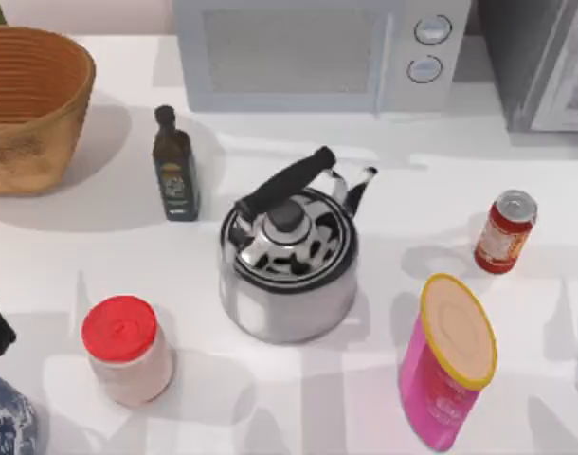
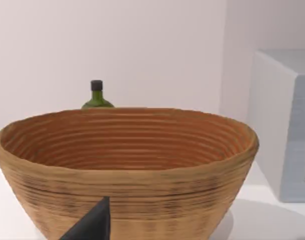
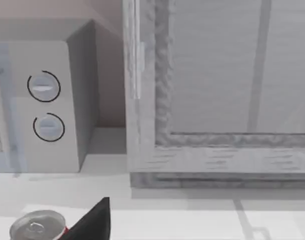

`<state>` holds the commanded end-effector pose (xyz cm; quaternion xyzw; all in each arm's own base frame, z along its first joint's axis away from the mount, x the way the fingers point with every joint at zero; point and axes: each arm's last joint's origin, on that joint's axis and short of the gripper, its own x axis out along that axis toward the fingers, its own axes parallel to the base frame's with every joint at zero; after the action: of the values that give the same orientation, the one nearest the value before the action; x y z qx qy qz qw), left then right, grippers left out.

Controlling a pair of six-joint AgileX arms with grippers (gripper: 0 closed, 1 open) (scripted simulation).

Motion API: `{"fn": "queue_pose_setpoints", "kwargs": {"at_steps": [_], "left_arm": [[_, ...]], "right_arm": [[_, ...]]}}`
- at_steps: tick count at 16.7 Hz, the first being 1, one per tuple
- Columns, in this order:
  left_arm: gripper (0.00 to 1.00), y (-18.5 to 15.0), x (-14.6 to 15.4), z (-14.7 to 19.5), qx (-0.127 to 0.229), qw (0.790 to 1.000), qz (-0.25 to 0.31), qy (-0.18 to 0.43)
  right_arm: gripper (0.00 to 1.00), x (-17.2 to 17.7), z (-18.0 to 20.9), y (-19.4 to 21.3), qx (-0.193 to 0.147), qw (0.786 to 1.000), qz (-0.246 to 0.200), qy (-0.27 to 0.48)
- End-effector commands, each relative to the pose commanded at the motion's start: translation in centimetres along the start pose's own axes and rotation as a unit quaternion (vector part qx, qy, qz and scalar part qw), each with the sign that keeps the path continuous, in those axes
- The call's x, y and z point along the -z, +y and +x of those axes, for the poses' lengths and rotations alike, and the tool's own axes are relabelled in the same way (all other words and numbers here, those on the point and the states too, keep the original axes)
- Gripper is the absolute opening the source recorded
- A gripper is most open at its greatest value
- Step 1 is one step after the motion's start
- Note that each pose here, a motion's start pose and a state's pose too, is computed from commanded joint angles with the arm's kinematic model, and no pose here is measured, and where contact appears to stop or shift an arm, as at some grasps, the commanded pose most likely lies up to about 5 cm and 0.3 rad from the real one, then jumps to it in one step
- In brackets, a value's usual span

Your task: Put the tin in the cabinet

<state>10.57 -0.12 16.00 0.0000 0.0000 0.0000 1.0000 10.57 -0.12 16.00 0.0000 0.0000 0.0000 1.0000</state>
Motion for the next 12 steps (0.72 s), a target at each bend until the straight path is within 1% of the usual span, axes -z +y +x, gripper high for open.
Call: {"fn": "queue_pose_setpoints", "kwargs": {"at_steps": [6, 12], "left_arm": [[1.0, 0.0, 0.0, 0.0, 0.0, 1.0, 0.0, 0.0], [1.0, 0.0, 0.0, 0.0, 0.0, 1.0, 0.0, 0.0]], "right_arm": [[1.0, -0.2, 0.5, 0.2, -0.002, 1.0, 0.001, 0.01], [1.0, -0.6, 3.1, 1.5, -0.01, 0.999, 0.003, 0.04]]}}
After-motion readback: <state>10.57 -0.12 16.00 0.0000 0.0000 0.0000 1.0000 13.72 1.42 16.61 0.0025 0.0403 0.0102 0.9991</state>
